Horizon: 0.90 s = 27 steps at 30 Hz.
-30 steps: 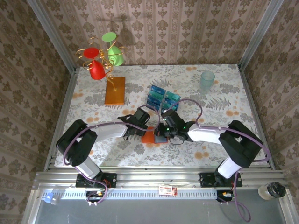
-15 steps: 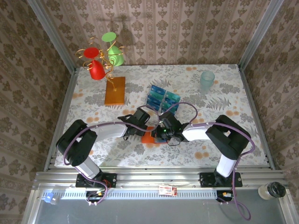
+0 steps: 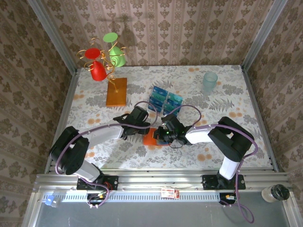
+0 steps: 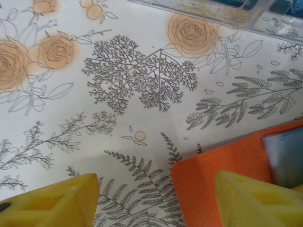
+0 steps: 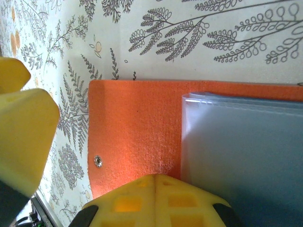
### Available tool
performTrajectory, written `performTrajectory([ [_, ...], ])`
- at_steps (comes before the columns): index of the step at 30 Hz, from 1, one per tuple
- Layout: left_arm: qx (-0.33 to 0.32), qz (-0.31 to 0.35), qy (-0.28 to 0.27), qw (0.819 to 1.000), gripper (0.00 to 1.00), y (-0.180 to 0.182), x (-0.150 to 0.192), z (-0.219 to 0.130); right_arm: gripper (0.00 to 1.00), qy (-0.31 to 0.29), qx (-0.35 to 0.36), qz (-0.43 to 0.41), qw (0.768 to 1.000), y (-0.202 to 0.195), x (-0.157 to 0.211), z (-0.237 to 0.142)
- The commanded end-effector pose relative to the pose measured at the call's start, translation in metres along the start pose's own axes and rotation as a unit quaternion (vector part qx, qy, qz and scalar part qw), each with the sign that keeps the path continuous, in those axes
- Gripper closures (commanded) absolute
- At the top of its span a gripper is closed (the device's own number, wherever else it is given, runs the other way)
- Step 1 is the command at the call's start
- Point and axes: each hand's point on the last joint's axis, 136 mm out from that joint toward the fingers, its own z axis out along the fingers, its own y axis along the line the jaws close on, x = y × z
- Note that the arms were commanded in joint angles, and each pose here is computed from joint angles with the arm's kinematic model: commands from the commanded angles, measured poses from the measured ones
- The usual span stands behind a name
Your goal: Put the credit cards into the card holder
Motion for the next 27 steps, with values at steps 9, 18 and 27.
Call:
performTrajectory([
  [9,-0.019,-0.015,0.055,0.998,0.35,0.008,0.053,0.023,1.00,0.001,0.020,0.004,1.000,-0.013,0.003,0.001],
  [18,-0.033,-0.004,0.068,0.997,0.40,0.013,0.059,0.028,1.00,-0.017,0.023,-0.008,1.000,-0.014,-0.008,-0.019],
  [27,-0.031,-0.003,0.067,0.997,0.41,0.012,0.058,0.028,1.00,-0.027,0.051,0.019,0.998,-0.052,-0.008,-0.034],
])
